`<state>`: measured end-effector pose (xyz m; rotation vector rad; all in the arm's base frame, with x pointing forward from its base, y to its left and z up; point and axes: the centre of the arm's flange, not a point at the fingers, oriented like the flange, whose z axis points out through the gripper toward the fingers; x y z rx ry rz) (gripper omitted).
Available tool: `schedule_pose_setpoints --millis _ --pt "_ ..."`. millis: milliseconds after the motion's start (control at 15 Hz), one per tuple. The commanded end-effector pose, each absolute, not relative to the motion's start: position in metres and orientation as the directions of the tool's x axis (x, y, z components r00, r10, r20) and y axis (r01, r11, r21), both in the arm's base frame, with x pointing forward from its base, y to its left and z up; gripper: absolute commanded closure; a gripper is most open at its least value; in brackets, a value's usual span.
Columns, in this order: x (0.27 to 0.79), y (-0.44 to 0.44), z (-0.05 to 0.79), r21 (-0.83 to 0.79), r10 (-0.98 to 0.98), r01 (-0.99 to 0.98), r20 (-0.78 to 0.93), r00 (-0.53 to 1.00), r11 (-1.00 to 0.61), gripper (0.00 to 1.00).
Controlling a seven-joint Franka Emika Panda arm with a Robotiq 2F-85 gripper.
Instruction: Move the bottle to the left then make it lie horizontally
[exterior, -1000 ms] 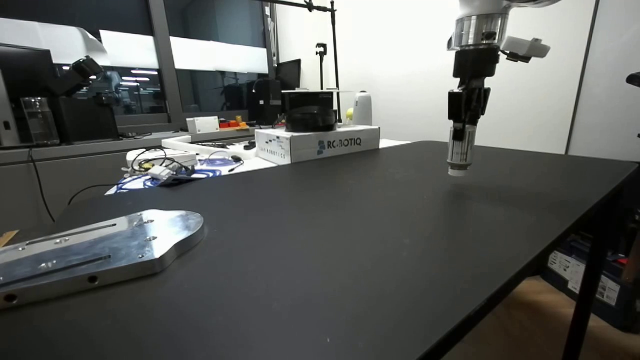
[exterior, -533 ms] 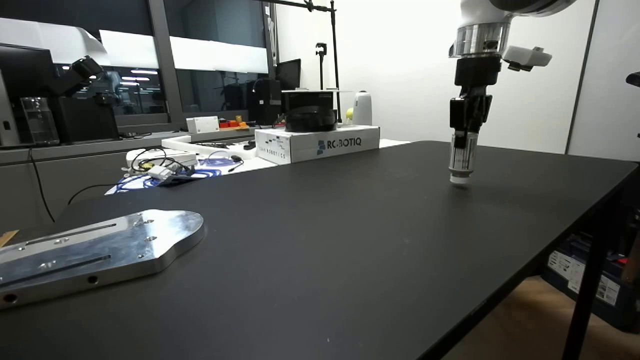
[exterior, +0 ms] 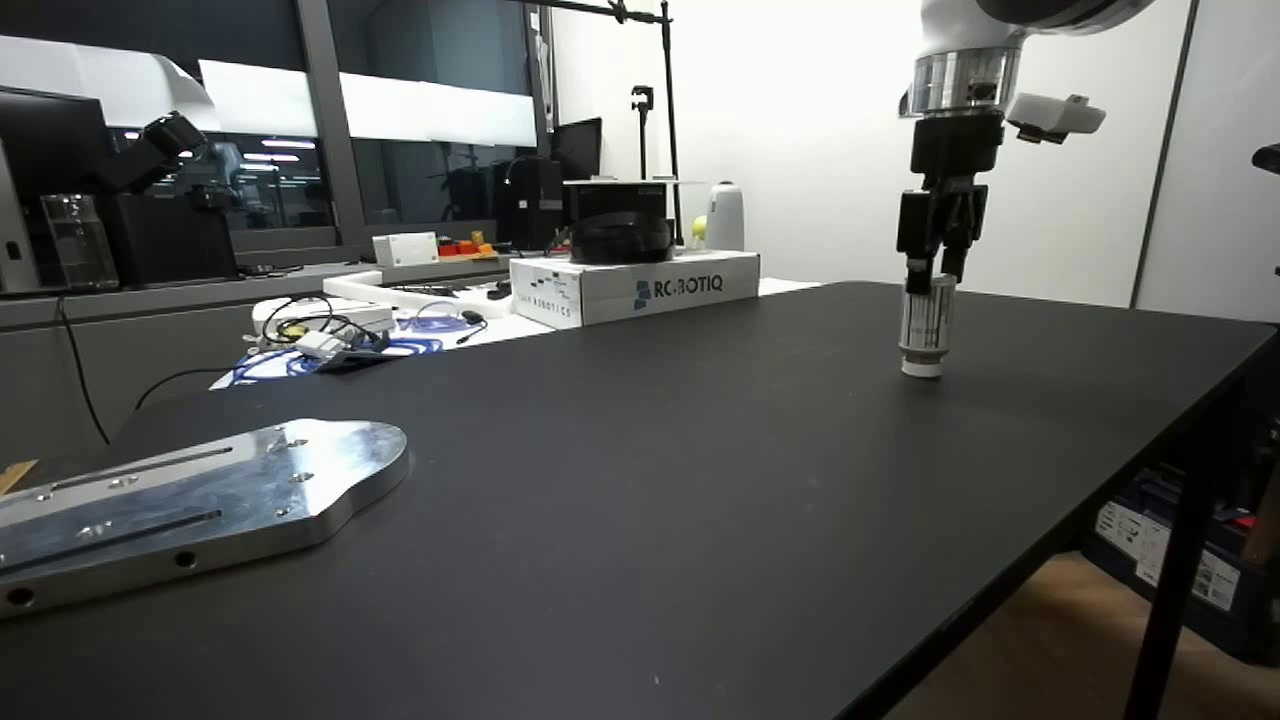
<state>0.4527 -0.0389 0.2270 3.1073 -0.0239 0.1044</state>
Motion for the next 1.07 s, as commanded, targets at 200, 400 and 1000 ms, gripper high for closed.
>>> schedule_pose_setpoints --millis 200,400,1000 --pt "0.447 -0.046 0.278 0.017 -0.048 -0.049 0.058 0.997 -0.999 0.00" --pt "0.444 -0.048 0.284 0.022 -0.045 -0.046 0.037 0.998 -0.999 0.00" --pt "0.423 -0.042 0.269 0.071 0.026 0.011 0.213 0.977 -0.997 0.00"
